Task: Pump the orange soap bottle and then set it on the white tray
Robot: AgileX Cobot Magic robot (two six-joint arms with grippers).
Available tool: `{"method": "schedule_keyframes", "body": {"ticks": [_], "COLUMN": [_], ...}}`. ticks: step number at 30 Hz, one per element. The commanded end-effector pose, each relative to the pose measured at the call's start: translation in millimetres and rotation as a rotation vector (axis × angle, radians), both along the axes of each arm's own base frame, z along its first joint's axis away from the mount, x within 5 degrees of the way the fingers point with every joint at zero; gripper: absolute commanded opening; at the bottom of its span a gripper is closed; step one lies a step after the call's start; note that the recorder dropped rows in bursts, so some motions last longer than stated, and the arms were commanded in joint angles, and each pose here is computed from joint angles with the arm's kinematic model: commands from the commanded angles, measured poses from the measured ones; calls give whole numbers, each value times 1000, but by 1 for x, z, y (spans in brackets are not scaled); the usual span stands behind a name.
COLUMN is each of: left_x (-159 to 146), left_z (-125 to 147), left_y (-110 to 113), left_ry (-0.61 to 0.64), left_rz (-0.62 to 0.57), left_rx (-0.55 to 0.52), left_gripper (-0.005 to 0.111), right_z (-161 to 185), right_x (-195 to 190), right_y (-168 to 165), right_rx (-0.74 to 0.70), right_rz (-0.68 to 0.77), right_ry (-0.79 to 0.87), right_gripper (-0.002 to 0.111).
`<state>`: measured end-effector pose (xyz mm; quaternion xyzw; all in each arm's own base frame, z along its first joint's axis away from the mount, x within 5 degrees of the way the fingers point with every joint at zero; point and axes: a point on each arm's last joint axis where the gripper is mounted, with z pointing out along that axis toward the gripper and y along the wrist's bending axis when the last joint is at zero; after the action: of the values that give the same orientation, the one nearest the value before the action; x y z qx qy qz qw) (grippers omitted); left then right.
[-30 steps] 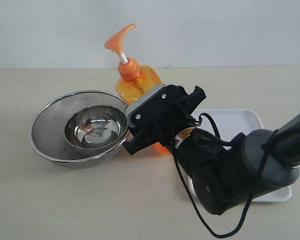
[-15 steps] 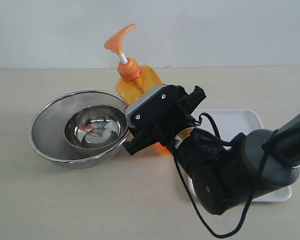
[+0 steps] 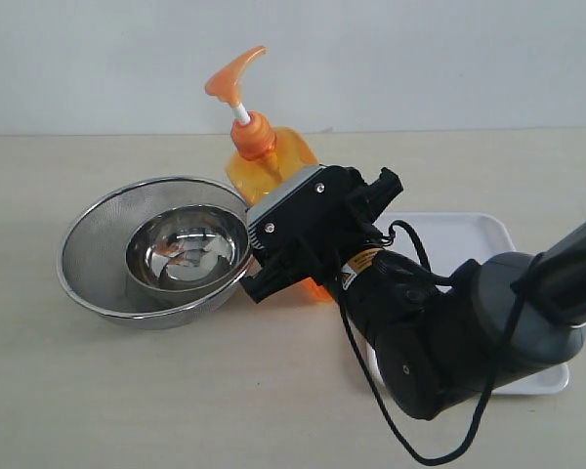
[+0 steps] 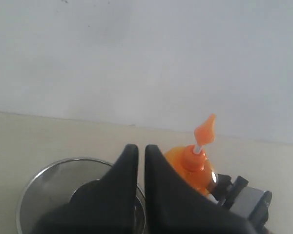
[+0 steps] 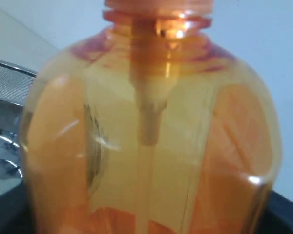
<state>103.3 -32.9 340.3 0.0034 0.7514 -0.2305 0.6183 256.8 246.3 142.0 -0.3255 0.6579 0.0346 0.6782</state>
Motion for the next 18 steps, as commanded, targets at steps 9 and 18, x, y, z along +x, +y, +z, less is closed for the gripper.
{"method": "schedule_keyframes", "body": {"ticks": [9,18], "left_x": [157,195], "left_z": [15,21], "left_y": [-51,-88], "left_ry": [152,164], "left_rz": [-638,-954], "left_rx": [48,125], "left_gripper": [5,5], "right_z": [10,9], "right_x": [2,2], "right_y": [0,0], "right_rx": [34,19], "right_rz": [-7,-7], "right_ry": [-34,-26], "right_gripper": [1,1]}}
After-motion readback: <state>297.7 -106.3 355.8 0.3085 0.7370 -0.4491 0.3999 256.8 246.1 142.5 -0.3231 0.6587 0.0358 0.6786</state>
